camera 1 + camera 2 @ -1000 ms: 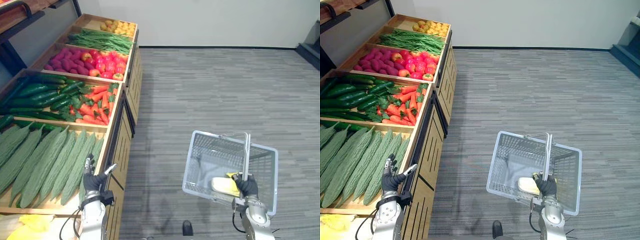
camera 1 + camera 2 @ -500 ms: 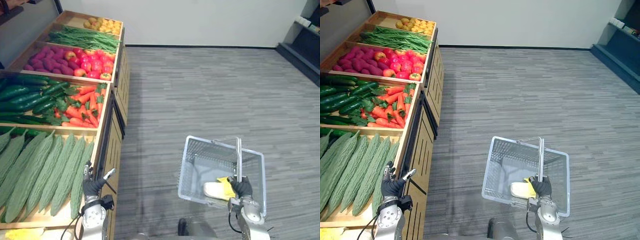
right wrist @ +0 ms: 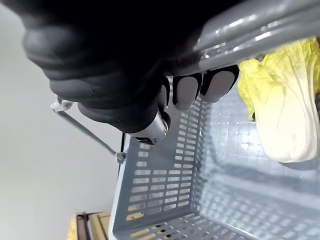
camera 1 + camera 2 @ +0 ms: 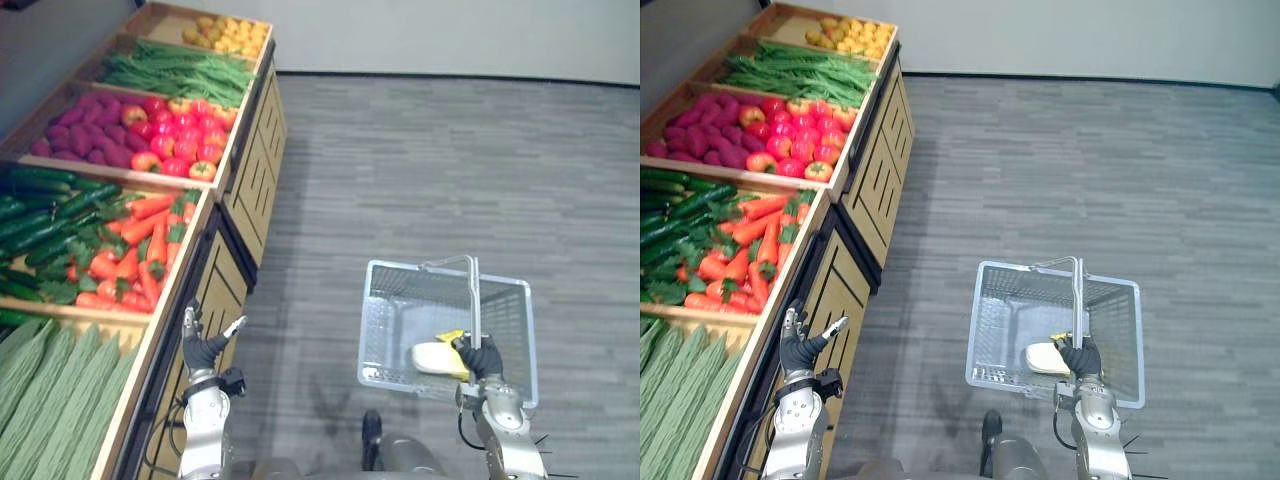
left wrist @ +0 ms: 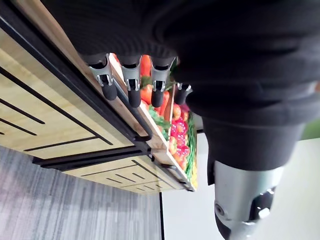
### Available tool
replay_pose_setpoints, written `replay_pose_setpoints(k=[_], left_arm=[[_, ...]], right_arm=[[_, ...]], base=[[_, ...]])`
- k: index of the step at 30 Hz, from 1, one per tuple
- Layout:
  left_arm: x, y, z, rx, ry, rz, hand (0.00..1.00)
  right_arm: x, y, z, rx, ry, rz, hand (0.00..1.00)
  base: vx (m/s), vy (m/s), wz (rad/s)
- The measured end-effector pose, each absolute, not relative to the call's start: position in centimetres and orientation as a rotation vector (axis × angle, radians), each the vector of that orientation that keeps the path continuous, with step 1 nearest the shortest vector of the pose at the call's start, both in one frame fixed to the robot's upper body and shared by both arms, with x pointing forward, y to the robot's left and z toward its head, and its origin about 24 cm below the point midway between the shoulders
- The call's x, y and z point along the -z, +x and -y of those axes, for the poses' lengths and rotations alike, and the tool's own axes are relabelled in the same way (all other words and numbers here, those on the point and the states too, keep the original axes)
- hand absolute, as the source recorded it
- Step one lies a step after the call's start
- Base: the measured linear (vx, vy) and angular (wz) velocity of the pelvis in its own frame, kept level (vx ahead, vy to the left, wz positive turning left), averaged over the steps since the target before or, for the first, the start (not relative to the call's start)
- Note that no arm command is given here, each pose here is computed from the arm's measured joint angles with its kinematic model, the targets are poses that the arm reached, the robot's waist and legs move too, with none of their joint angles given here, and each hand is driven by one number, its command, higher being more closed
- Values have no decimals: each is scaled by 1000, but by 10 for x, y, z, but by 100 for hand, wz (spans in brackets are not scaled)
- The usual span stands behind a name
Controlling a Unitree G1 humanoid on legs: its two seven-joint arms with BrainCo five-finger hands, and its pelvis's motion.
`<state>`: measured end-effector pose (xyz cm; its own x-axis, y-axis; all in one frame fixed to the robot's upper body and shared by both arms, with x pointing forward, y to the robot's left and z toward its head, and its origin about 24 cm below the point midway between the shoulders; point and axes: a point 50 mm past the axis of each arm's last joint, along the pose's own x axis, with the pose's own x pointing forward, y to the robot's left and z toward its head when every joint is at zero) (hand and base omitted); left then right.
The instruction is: Pick vegetable in the basket
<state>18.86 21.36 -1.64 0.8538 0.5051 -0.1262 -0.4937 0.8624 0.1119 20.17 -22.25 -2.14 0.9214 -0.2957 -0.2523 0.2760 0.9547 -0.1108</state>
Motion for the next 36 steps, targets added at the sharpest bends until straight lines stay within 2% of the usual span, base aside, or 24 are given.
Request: replay_pose_setpoints(k=[8,11,17,22,25,29,36], left_arm=[[8,187,-214,-542,66,-117,0],[10,183,-221,-573,71,-127,0],[6,191,-213,-514,75,-108,0],[-6,207,-195,-442,56,-47,0],[-23,212,-191,-405,89,29,0],[-29,215,-175,-356,110,61,0],[-44,225,-178,-349,155,130,0]], right_arm=[[14,203,237,329,-114,-246,100],[22,203,235,319,-105,-282,100],[44,192,225,299,-70,-385,100],[28,183,226,327,-50,-311,100],[33,161,235,391,-57,-343,100],[37,135,264,509,-103,-400,100],[45,115,273,600,-56,-449,100]], base=[[328,105,44],[448,184,31],[435,127,97],[314,-161,165],[287,-372,170],[220,-288,117],[-16,-114,62]])
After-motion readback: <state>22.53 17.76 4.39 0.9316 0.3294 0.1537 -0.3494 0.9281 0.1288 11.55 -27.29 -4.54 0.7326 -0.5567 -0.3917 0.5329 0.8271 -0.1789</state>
